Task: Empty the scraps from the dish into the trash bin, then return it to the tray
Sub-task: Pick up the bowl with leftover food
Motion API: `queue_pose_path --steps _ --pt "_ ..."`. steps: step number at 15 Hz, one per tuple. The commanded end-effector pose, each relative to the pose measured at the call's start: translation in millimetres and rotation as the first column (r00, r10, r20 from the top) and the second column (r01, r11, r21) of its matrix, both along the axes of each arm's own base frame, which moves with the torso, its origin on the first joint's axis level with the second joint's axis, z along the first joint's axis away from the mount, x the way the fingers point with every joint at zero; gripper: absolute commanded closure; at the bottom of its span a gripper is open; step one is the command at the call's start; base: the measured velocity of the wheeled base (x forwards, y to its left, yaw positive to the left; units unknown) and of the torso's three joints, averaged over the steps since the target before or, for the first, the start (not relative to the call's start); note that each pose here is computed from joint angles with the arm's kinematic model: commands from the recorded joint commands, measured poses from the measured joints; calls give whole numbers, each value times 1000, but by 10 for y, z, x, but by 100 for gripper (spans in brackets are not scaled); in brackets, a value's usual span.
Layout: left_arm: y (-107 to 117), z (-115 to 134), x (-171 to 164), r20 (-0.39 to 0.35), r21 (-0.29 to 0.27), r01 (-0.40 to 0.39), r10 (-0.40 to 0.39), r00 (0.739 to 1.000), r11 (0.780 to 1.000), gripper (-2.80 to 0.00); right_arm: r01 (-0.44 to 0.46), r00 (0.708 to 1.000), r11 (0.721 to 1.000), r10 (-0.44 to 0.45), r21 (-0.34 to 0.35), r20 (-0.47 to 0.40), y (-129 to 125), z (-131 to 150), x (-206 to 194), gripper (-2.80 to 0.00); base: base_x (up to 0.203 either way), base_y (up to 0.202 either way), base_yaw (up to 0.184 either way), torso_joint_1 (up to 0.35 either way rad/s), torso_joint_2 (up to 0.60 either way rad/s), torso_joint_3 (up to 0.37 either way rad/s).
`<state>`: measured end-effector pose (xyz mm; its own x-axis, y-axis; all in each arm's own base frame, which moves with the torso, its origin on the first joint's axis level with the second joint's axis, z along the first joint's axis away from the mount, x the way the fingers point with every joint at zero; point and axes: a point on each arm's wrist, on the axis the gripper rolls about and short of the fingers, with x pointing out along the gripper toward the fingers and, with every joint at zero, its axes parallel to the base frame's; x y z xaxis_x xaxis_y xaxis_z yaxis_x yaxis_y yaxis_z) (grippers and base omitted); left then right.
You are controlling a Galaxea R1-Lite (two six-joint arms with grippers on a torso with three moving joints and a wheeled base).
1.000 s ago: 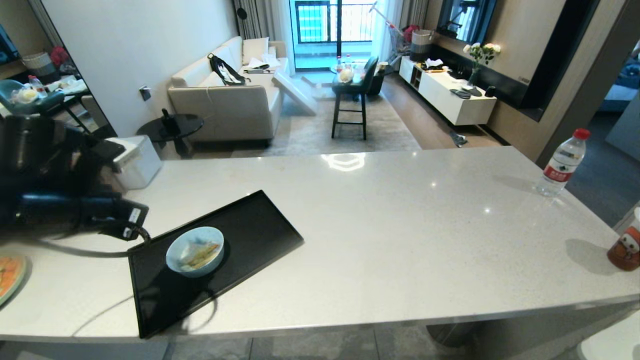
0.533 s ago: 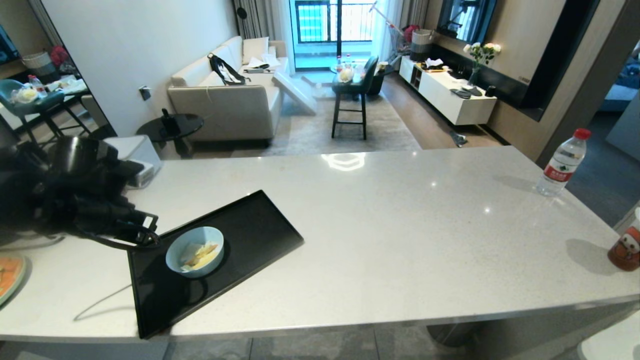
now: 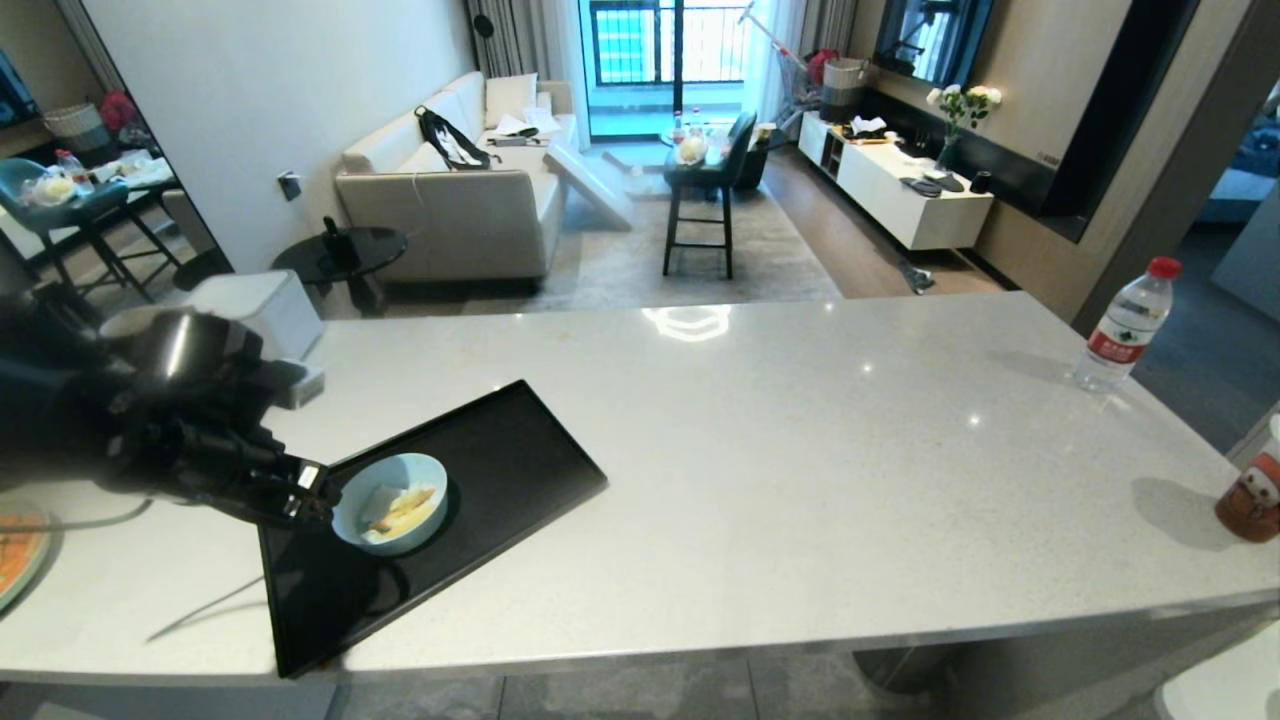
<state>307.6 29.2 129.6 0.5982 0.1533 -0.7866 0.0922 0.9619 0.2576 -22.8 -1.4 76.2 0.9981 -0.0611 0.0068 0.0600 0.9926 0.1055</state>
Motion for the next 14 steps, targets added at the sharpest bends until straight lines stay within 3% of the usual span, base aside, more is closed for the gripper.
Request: queue_pose_path --steps 1,3,8,14 --pt "-17 -53 -48 -22 -16 13 -13 1000 1000 -280 0 1000 1000 0 1 0 0 0 0 0 0 0 0 0 0 0" --pt "-27 -86 -38 -29 -44 33 -34 999 998 -280 0 1000 1000 0 1 1 0 0 0 0 0 0 0 0 0 0" --pt "-33 -118 153 -6 -37 43 -43 999 998 -280 0 1000 1000 0 1 1 0 0 0 0 0 0 0 0 0 0" --pt "6 -277 302 -42 -36 33 -34 999 999 -280 0 1000 1000 0 1 1 0 0 0 0 0 0 0 0 0 0"
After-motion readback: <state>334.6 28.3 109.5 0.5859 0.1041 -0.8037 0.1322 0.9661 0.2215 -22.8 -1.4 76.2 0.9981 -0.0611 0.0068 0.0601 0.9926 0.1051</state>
